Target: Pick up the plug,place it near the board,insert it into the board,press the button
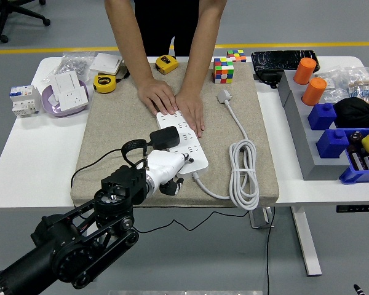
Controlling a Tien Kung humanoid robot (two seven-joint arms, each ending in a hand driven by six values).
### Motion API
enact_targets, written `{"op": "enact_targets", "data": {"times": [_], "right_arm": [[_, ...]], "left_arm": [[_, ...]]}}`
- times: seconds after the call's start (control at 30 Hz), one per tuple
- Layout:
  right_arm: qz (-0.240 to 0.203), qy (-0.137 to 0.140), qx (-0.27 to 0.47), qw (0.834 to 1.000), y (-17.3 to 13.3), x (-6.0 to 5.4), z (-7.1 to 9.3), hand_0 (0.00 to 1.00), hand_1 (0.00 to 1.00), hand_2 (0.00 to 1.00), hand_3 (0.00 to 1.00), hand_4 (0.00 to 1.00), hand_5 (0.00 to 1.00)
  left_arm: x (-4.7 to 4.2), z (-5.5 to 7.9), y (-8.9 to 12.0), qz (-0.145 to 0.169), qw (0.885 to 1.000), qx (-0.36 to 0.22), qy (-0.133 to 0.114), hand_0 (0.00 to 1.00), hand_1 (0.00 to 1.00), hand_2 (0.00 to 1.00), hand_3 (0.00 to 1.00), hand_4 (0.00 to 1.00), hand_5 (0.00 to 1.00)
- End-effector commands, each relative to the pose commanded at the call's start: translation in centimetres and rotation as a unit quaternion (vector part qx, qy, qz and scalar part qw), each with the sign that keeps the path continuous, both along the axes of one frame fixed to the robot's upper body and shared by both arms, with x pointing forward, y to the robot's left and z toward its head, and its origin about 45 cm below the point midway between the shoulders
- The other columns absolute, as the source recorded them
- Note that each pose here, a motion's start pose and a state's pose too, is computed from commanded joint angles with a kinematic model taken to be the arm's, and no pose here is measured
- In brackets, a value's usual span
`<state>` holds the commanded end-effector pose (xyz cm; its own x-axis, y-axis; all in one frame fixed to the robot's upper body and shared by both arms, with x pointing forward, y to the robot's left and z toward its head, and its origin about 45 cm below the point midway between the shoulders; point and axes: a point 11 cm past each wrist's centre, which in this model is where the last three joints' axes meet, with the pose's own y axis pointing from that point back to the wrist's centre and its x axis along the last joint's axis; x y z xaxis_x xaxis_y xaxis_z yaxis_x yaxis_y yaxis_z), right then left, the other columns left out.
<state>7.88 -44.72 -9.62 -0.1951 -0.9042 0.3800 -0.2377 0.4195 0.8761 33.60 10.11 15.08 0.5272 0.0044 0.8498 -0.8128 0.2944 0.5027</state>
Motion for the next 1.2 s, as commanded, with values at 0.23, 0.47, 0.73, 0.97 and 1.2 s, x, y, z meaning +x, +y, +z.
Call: {"op": "enact_targets", "data": {"times": [0.23,0.47,0.73,0.97,1.2], "right_arm": [[-0.001,0.0,0.0,1.0,0.0,0.0,0.0,0.758,0.764,0.751,0.797,0.998,0.937],[-0.001,0.0,-0.001,1.0,-0.1,0.0,0.0,0.758,0.764,0.751,0.797,0.998,0.938],[-0.003,0.0,0.0,1.0,0.0,-0.1,0.0,0.759,0.764,0.751,0.797,0.998,0.938],[-0.015,-0.004,-0.008,1.0,-1.1,-0.3,0.4,0.759,0.764,0.751,0.796,0.998,0.938],[-0.023,-0.007,-0.018,1.0,-2.2,-0.2,0.9,0.758,0.764,0.751,0.797,0.998,0.938]], "left_arm": [[-0.04,-0.6,0.5,0.005,1.0,0.013,0.01,0.135,0.063,0.167,0.816,0.505,0.045],[-0.09,-0.7,0.6,0.007,1.0,0.011,0.01,0.136,0.063,0.166,0.799,0.502,0.044],[-0.46,2.3,-0.5,-0.009,0.997,-0.064,-0.043,0.159,0.078,0.177,0.78,0.5,0.028],[-2.07,3.9,-1.0,-0.023,0.968,-0.248,-0.03,0.314,0.316,0.381,0.68,0.612,0.002],[-4.3,4.3,-2.0,-0.049,0.904,-0.424,0.016,0.946,0.998,0.998,0.998,0.896,0.257]]}}
